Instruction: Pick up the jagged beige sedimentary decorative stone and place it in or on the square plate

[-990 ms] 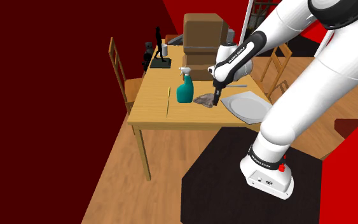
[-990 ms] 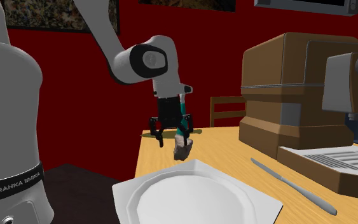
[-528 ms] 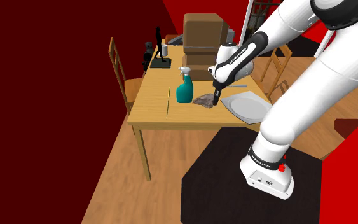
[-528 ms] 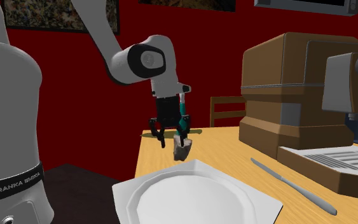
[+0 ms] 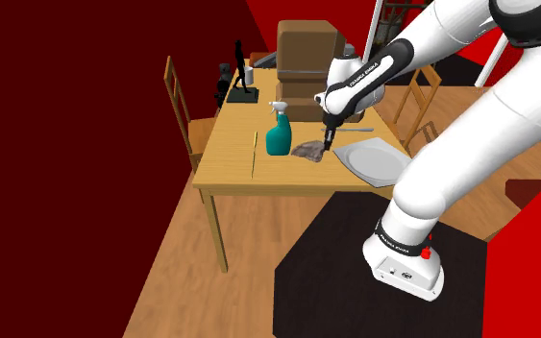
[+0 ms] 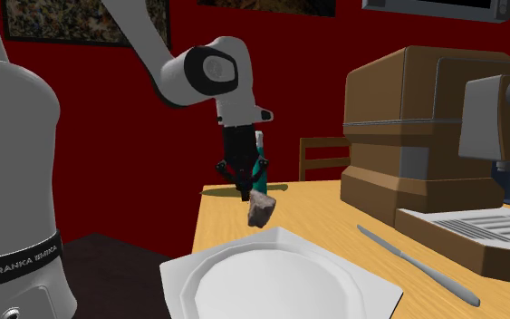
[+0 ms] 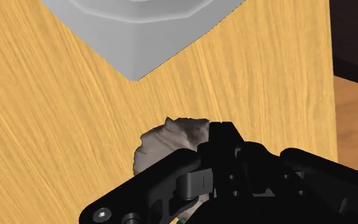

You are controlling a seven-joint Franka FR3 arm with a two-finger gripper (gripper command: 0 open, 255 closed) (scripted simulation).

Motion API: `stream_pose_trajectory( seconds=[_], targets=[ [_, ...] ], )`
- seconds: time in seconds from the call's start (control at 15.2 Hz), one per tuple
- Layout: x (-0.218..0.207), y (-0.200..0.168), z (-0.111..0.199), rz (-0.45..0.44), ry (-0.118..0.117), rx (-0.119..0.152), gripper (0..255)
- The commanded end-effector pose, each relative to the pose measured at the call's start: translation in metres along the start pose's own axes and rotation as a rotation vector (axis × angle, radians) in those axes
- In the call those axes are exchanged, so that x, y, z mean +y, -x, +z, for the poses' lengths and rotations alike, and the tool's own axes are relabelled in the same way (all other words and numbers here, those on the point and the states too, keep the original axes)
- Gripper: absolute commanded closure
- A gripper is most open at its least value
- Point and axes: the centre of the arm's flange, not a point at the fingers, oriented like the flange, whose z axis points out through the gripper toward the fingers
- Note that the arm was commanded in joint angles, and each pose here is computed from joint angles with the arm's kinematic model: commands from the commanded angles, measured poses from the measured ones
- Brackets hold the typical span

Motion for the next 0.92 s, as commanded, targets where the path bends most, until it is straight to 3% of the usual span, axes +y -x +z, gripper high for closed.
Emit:
stream_pose_trajectory(
  seconds=[0.0,0.07,0.4,0.86],
  targets=[
    [0.000,0.000,0.000,0.000,0.000,0.000,255],
    [0.000,0.000,0.000,0.000,0.000,0.000,0],
    [0.059,-0.038,0.001,-0.188,-0.108,0.097,0],
    [0.057,-0.043,0.032,-0.196,-0.112,0.101,0]
  ],
)
